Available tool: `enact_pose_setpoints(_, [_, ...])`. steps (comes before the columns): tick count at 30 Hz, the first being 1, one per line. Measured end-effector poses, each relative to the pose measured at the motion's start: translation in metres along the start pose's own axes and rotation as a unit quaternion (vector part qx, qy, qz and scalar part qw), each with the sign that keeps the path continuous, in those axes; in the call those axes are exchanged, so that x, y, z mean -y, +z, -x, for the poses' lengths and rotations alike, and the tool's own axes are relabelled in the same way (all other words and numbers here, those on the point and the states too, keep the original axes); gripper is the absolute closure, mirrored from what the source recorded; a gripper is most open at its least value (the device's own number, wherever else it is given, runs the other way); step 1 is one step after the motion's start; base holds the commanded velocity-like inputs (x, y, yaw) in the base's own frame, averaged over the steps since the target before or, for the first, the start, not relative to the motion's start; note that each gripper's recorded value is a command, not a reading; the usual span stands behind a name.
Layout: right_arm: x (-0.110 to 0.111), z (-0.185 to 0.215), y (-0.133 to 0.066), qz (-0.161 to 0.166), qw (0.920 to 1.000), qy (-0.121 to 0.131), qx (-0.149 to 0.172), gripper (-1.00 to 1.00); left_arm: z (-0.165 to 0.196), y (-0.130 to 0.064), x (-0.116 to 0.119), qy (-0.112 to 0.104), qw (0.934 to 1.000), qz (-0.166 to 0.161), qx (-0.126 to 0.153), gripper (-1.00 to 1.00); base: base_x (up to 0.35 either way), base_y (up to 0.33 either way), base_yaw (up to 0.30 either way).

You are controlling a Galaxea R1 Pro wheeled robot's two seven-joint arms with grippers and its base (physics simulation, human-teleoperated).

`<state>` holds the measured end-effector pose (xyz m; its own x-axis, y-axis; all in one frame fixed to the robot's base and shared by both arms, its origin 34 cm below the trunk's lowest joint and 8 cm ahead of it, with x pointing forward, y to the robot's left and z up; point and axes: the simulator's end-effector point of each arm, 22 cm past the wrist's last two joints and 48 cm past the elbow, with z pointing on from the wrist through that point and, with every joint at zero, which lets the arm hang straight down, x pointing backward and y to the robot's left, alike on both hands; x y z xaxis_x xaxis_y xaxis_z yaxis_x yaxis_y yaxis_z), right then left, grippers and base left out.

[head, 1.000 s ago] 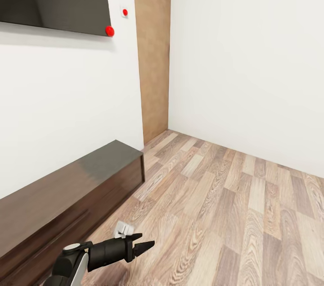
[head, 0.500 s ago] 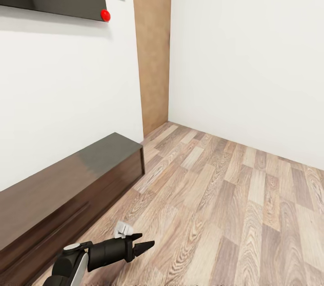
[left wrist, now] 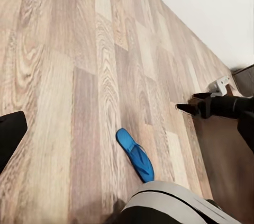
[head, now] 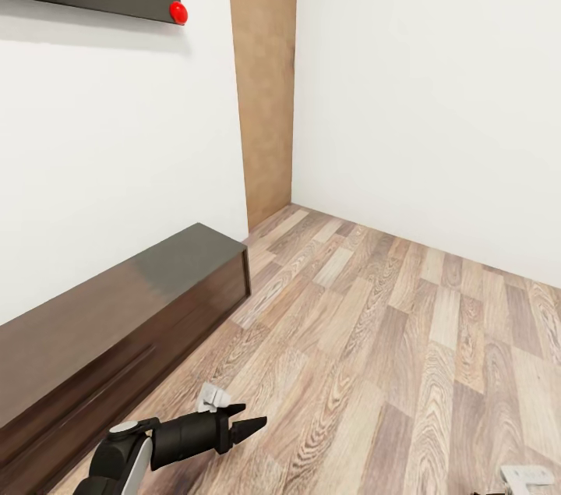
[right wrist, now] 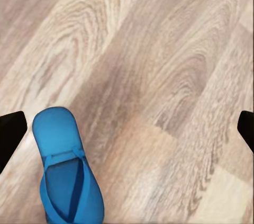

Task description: In the bedroom, move the book from the bed onto either nightstand, and place the two sandals side by side next to the bed.

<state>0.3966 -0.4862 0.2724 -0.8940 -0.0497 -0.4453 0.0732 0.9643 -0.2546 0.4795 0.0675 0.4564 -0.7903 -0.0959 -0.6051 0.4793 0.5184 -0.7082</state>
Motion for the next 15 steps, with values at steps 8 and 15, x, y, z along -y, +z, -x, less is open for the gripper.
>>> enact_pose_setpoints(8, [0.007,0.001,-0.001,-0.006,0.9999,-0.008,-0.006,-1.00,-0.001,0.001,-0.001,-0.001,1.0000,0.001,-0.001,-1.00,0.000,0.000,0.000])
enact_pose_setpoints(15, [0.005,-0.009,0.004,-0.005,0.9997,-0.012,-0.020,-1.00,-0.010,0.005,-0.009,-0.013,0.9999,0.002,-0.008,-1.00,0.000,0.000,0.000])
